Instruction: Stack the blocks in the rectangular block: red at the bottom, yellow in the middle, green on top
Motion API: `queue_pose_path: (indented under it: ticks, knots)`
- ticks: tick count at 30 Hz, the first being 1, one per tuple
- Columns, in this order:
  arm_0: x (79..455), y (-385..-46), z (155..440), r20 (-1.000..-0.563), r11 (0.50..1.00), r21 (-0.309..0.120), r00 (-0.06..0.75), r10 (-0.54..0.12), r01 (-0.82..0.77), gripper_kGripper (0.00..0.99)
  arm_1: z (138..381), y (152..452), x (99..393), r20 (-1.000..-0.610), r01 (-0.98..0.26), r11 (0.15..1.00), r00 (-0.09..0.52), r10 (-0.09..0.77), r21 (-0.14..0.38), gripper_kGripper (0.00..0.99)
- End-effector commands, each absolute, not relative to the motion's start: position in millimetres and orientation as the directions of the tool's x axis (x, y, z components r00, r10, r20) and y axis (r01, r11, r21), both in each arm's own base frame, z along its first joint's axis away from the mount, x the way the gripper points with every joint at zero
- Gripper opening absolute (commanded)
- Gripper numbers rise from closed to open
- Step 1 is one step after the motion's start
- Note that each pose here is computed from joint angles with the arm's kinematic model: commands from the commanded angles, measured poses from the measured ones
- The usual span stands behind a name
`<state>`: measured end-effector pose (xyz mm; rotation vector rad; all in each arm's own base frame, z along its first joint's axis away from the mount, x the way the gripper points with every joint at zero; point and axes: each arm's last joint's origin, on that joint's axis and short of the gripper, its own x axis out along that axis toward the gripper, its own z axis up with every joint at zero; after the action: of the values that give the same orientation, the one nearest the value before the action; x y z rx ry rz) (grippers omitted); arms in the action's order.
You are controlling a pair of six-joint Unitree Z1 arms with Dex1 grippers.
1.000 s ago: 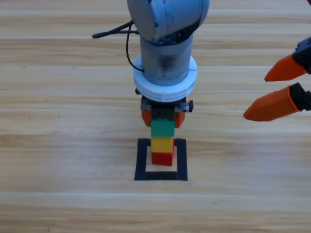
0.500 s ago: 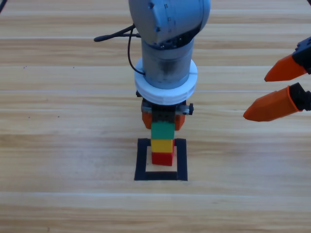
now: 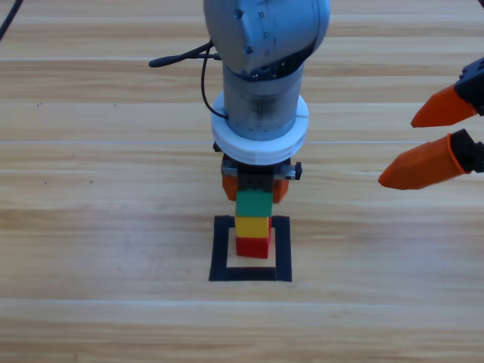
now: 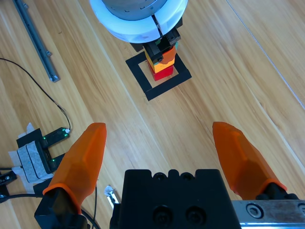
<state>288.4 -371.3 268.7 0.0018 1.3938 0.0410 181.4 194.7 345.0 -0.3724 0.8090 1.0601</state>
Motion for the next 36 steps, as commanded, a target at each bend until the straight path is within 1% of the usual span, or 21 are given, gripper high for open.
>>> queue_pose_path:
  ticks: [1, 8, 10, 12, 13, 14, 15, 16, 23, 28, 33, 36]
  knots:
    - [290, -377, 244, -0.985, 0.997, 0.079, 0.156, 0.08, -0.009, 0.0, 333, 196, 191, -0.771, -0.87, 0.474, 0.207, 0.602, 0.136, 0.982]
    - [293, -373, 247, -0.984, 0.997, 0.08, 0.159, 0.081, -0.008, 0.0, 332, 196, 192, -0.772, -0.871, 0.471, 0.202, 0.603, 0.14, 0.982]
    - [293, -373, 246, -0.984, 0.997, 0.079, 0.16, 0.079, -0.008, 0.064, 332, 196, 192, -0.772, -0.871, 0.471, 0.202, 0.603, 0.14, 0.982]
    - [294, -375, 246, -0.984, 0.997, 0.071, 0.164, 0.071, -0.01, 0.39, 332, 197, 192, -0.773, -0.871, 0.471, 0.201, 0.602, 0.141, 0.982]
    - [294, -375, 246, -0.984, 0.998, 0.066, 0.164, 0.067, -0.011, 0.69, 332, 196, 192, -0.774, -0.87, 0.471, 0.2, 0.601, 0.141, 0.982]
    - [293, -375, 246, -0.984, 0.998, 0.067, 0.163, 0.068, -0.014, 0.911, 332, 197, 192, -0.773, -0.871, 0.471, 0.201, 0.602, 0.141, 0.982]
    - [292, -375, 247, -0.984, 0.998, 0.066, 0.163, 0.068, -0.015, 0.977, 332, 196, 192, -0.774, -0.87, 0.471, 0.2, 0.601, 0.141, 0.982]
    - [292, -376, 247, -0.984, 0.998, 0.064, 0.165, 0.065, -0.014, 0.989, 332, 197, 192, -0.773, -0.871, 0.471, 0.201, 0.602, 0.141, 0.982]
    - [292, -377, 247, -0.984, 0.998, 0.064, 0.165, 0.065, -0.011, 0.99, 331, 197, 193, -0.775, -0.87, 0.472, 0.198, 0.6, 0.142, 0.982]
    - [291, -375, 252, -0.984, 0.998, 0.055, 0.171, 0.056, -0.01, 0.99, 331, 197, 193, -0.775, -0.87, 0.472, 0.199, 0.6, 0.142, 0.982]
    - [277, -357, 301, -0.975, 1.0, -0.005, 0.223, -0.003, -0.01, 0.99, 331, 197, 193, -0.774, -0.871, 0.471, 0.198, 0.601, 0.143, 0.982]
    - [270, -345, 325, -0.967, 1.0, -0.026, 0.254, -0.023, -0.007, 0.99, 331, 198, 193, -0.775, -0.87, 0.472, 0.198, 0.6, 0.142, 0.982]
